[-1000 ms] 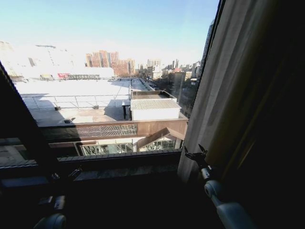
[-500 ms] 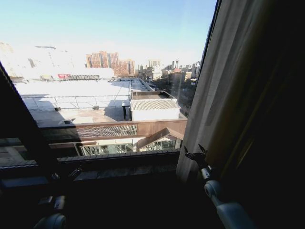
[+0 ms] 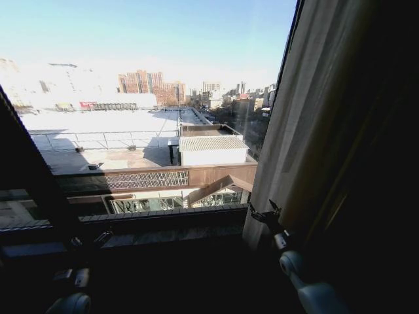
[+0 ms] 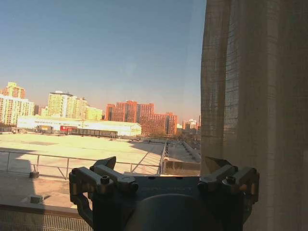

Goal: Open the curtains by pulling them apart, changing their state from closed to fully open.

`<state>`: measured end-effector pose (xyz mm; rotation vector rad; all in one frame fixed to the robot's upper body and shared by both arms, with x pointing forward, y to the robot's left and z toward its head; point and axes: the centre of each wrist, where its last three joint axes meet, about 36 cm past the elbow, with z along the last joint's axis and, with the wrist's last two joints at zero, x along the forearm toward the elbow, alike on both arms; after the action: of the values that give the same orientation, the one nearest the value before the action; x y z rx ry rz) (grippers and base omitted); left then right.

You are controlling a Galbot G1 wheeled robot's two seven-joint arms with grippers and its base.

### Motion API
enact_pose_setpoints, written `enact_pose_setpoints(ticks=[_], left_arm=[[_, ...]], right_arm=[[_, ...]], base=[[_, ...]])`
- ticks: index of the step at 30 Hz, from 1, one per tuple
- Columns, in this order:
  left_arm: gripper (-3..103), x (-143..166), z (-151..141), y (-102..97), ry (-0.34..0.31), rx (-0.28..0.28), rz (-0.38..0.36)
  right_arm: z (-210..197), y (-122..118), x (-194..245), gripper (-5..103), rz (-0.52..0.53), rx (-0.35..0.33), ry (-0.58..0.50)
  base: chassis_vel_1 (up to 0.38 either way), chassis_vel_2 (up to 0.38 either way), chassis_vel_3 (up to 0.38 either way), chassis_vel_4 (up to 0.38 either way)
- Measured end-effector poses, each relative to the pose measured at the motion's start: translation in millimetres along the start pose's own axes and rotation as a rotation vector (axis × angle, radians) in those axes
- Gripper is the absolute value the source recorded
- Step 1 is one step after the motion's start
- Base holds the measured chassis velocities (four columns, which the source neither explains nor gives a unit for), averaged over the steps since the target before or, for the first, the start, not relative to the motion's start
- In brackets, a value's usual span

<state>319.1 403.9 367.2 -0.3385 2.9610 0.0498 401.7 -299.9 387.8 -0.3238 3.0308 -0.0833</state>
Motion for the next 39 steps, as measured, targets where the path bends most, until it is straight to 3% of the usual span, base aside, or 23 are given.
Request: enact_pose_setpoints(ticks=[11, 28, 39], left_arm=[[100, 0, 0, 0.0, 0.000, 0.000, 0.000], [100, 0, 0, 0.0, 0.000, 0.000, 0.000], [100, 0, 0, 0.0, 0.000, 0.000, 0.000]], right_arm=[[10, -5, -3, 100, -0.021, 0.006, -0.029], [37, -55, -37, 100, 0.134, 0.082, 0.009], [46, -67, -56, 100, 0.168, 0.100, 0.024]], base=[[0.000, 0.000, 0.000, 0.000], [0.000, 0.000, 0.000, 0.000], [0.000, 0.000, 0.000, 0.000]])
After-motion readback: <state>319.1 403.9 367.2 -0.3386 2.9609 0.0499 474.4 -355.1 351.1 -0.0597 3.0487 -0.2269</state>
